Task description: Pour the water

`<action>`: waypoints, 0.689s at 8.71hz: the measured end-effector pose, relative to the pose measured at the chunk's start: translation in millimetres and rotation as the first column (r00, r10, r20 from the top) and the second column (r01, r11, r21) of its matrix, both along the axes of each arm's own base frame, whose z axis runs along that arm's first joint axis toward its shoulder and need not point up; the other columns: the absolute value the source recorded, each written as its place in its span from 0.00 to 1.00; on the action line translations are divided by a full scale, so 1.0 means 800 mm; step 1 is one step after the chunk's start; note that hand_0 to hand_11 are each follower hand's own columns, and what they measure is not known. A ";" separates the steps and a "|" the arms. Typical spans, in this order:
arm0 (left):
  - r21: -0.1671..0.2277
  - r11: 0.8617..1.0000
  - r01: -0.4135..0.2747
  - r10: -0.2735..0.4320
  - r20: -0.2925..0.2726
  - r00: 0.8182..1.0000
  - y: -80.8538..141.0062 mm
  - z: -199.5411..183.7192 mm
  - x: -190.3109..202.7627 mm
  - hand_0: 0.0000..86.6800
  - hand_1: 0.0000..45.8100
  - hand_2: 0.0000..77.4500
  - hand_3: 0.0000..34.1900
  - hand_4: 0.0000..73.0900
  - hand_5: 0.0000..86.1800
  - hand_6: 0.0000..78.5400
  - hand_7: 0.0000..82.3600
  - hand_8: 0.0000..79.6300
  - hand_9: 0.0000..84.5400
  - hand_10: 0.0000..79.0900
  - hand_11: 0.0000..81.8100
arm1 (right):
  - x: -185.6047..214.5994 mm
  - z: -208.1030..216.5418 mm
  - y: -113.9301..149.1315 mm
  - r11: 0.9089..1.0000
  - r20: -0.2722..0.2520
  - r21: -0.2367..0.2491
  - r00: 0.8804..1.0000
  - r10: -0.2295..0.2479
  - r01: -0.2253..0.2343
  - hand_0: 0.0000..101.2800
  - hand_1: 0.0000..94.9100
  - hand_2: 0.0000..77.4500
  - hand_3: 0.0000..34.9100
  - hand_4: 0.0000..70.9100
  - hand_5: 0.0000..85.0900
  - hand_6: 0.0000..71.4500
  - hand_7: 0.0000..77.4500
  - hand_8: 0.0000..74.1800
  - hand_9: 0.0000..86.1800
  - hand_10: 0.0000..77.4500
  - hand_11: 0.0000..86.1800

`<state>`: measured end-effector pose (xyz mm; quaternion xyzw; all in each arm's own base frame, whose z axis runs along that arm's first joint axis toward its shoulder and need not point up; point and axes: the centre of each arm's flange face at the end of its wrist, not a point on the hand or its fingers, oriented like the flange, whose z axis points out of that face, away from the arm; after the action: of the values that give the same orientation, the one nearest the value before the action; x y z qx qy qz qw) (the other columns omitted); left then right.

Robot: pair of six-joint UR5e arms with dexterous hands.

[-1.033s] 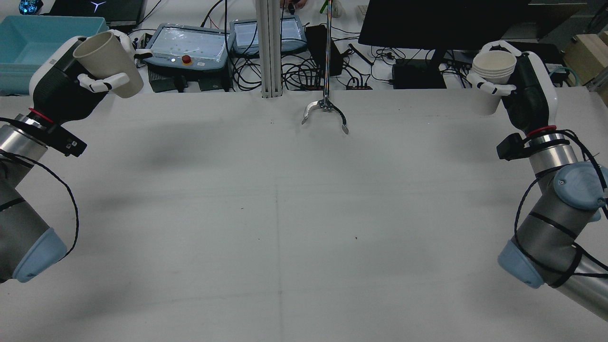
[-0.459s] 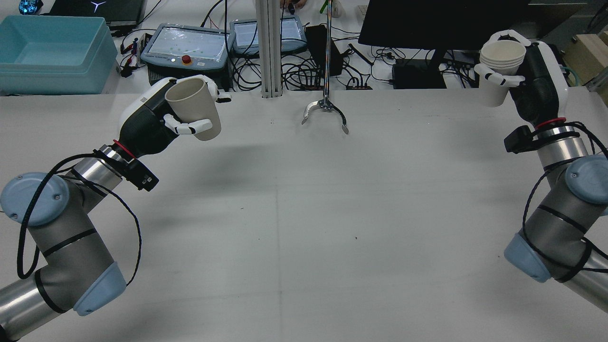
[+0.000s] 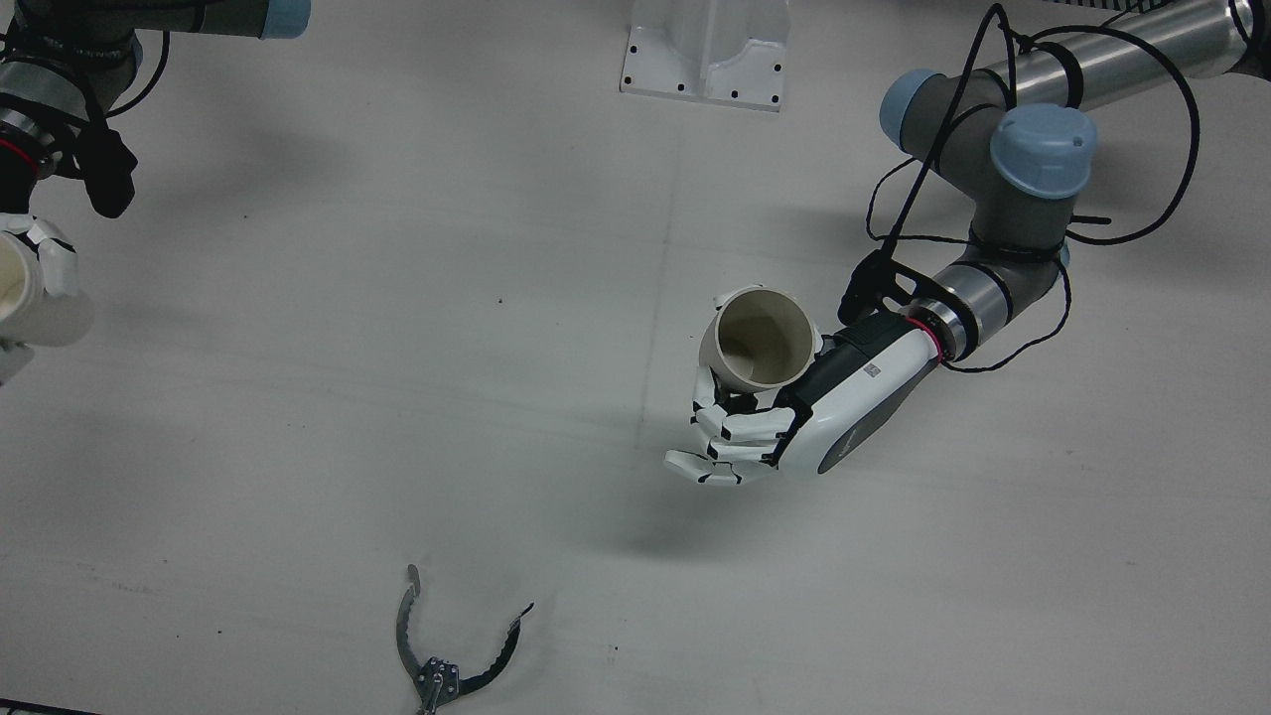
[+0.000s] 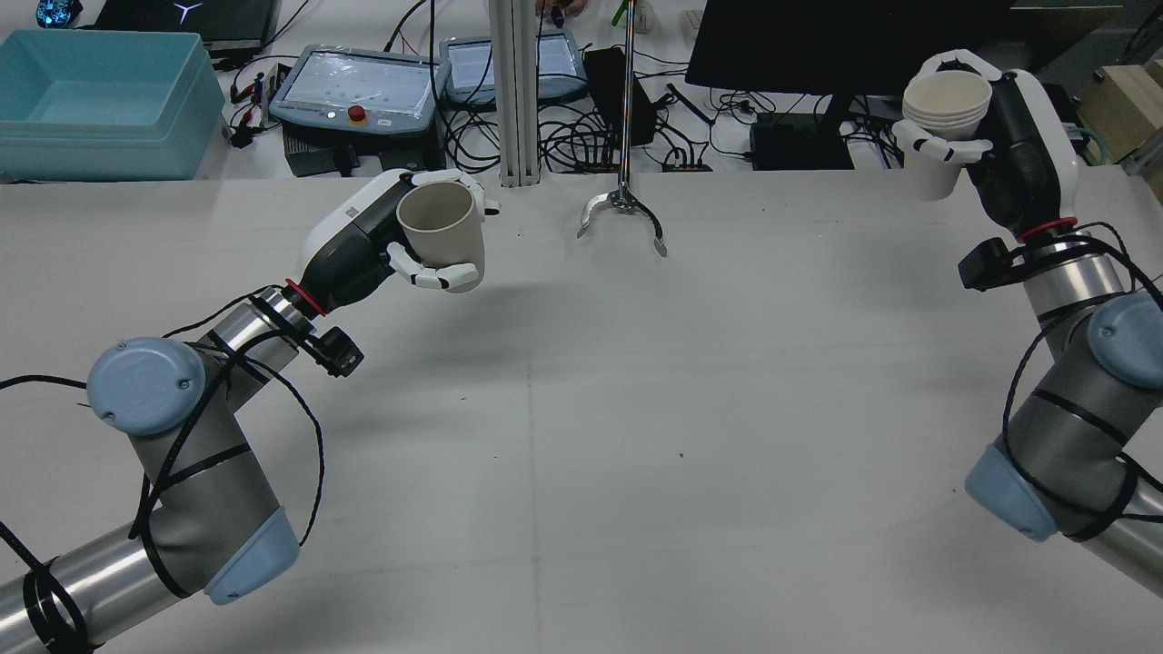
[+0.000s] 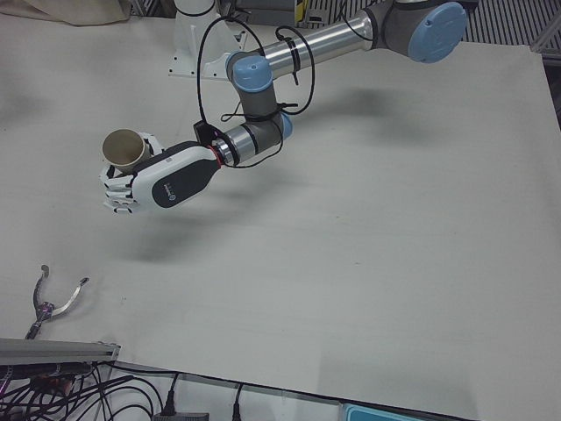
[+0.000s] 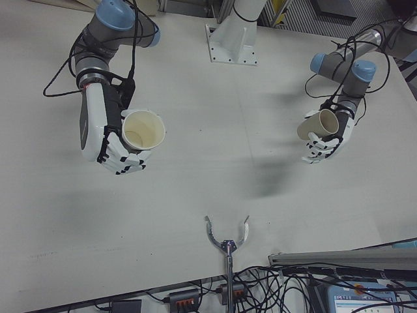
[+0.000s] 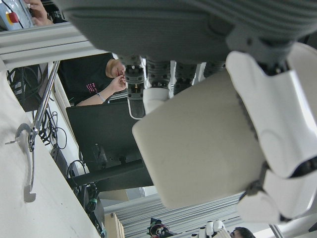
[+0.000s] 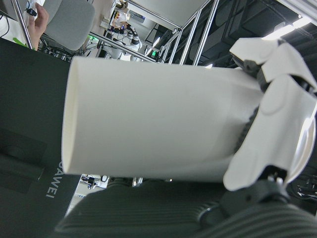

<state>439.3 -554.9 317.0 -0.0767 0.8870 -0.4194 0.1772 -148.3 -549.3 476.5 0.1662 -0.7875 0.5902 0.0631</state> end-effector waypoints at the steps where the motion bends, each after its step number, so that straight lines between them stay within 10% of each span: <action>1: 0.023 0.999 0.026 -0.027 0.028 0.999 -0.002 0.000 0.004 0.61 0.11 0.54 0.00 0.53 0.63 0.51 0.85 0.71 0.92 0.21 0.33 | -0.002 -0.020 0.005 1.000 -0.026 0.022 1.000 0.003 -0.002 0.47 0.15 0.51 0.00 0.17 0.69 0.69 0.68 0.67 0.69 0.59 0.78; 6: 0.127 0.992 0.025 -0.038 0.102 0.994 0.019 -0.030 0.039 0.64 0.11 0.54 0.00 0.53 0.63 0.51 0.85 0.71 0.92 0.21 0.33 | -0.012 -0.151 0.030 0.985 -0.167 0.163 0.982 0.086 -0.059 0.49 0.15 0.51 0.00 0.16 0.68 0.67 0.67 0.65 0.69 0.58 0.75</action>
<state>470.6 -539.4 293.3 -0.0294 0.9024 -0.3689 0.2209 -157.9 -525.5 355.8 0.2499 -0.8165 0.5114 0.0965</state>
